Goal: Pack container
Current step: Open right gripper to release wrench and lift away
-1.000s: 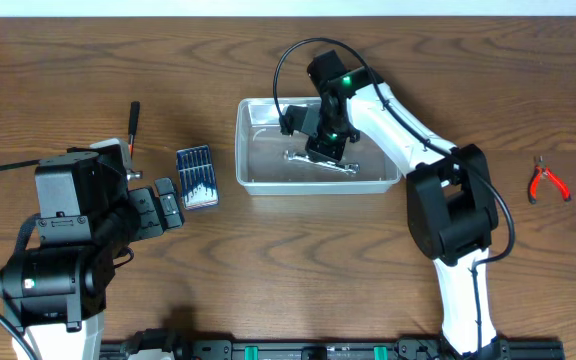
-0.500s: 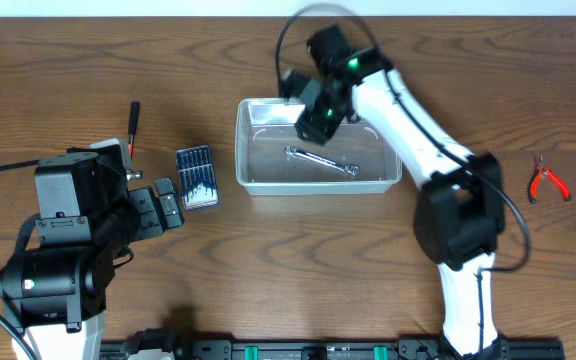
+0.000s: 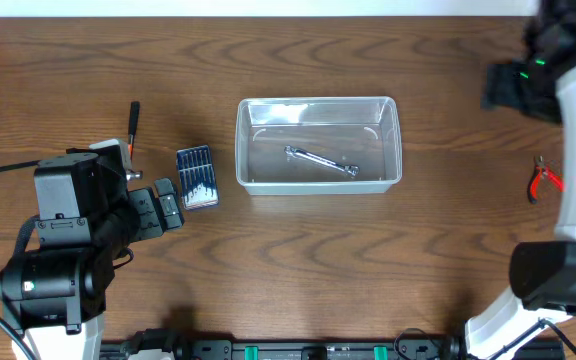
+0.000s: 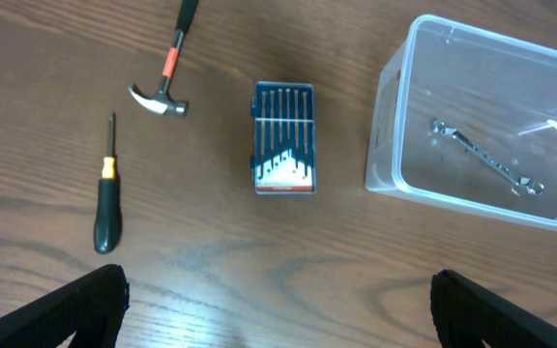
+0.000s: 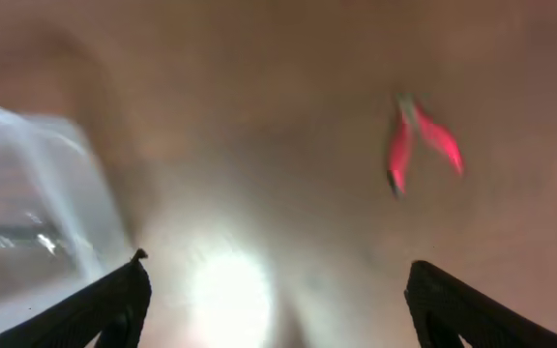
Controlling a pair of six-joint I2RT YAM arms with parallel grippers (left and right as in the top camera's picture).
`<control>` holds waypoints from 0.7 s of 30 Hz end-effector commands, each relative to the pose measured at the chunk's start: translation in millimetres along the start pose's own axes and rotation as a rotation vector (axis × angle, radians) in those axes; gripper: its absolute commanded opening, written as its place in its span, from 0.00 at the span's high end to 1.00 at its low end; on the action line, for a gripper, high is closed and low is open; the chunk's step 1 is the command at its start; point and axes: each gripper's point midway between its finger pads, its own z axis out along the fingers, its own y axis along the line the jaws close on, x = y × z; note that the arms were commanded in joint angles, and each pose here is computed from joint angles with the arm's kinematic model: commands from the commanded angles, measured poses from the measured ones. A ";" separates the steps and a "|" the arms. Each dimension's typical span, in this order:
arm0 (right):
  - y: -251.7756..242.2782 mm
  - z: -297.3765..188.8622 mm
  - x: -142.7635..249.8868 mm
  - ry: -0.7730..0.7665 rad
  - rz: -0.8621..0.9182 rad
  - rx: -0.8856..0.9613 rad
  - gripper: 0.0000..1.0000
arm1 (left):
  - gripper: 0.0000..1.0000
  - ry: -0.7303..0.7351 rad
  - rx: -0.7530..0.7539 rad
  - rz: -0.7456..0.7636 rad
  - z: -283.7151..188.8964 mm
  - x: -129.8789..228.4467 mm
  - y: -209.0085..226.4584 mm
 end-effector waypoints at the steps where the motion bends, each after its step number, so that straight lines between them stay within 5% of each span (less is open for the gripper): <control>1: -47.2 -3.7 17.4 0.064 0.152 0.062 0.15 | 0.02 -0.029 -0.005 0.024 -7.1 -6.5 -0.2; 9: -98.4 21.1 56.2 0.088 0.263 0.049 0.14 | 0.01 -0.028 -0.005 0.024 -7.1 -6.4 -0.2; 21: -103.2 143.8 64.9 -0.012 0.185 0.047 0.14 | 0.02 -0.028 -0.005 0.024 -7.1 -6.3 -0.1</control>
